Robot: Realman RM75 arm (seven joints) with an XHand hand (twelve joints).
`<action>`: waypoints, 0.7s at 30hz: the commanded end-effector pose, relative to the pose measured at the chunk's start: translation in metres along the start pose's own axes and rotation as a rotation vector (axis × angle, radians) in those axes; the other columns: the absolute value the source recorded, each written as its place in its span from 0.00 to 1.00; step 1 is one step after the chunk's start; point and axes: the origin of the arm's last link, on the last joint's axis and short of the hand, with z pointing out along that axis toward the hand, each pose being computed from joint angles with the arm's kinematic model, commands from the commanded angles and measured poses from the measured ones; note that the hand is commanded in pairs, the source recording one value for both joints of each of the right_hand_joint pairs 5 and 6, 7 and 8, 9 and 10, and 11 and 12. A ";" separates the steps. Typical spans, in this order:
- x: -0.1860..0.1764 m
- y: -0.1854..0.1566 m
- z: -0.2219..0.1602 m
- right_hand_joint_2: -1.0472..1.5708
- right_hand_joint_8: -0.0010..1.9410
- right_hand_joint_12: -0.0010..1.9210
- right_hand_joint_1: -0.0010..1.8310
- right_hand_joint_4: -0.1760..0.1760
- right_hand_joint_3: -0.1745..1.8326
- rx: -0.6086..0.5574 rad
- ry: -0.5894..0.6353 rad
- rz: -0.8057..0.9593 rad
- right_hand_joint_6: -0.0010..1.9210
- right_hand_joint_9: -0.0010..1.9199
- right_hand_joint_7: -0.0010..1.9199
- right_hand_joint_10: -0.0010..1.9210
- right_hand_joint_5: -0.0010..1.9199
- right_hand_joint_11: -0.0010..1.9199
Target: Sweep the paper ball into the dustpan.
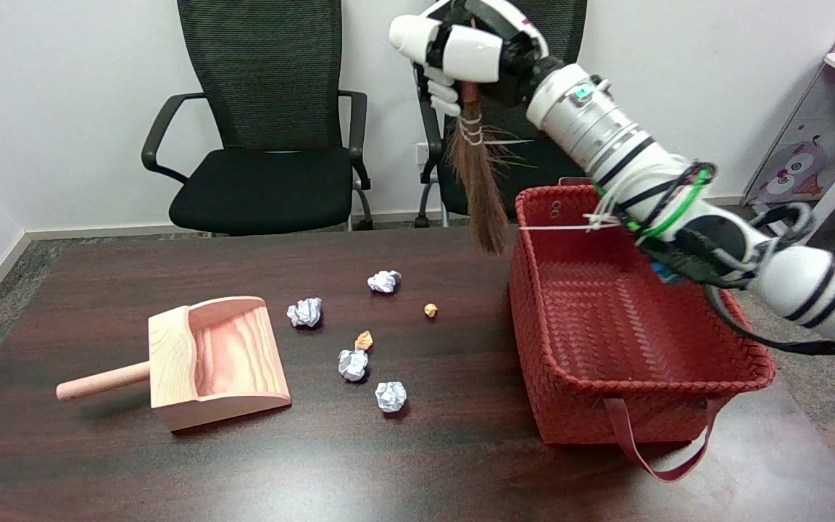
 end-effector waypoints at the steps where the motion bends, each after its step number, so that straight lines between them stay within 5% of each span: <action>1: -0.043 0.057 0.026 0.86 0.99 1.00 0.47 1.00 0.78 -0.045 0.048 -0.035 1.00 1.00 1.00 1.00 1.00 1.00; 21: -0.085 0.096 0.015 0.86 0.99 1.00 0.47 1.00 0.78 -0.140 -0.034 -0.050 1.00 1.00 1.00 1.00 1.00 1.00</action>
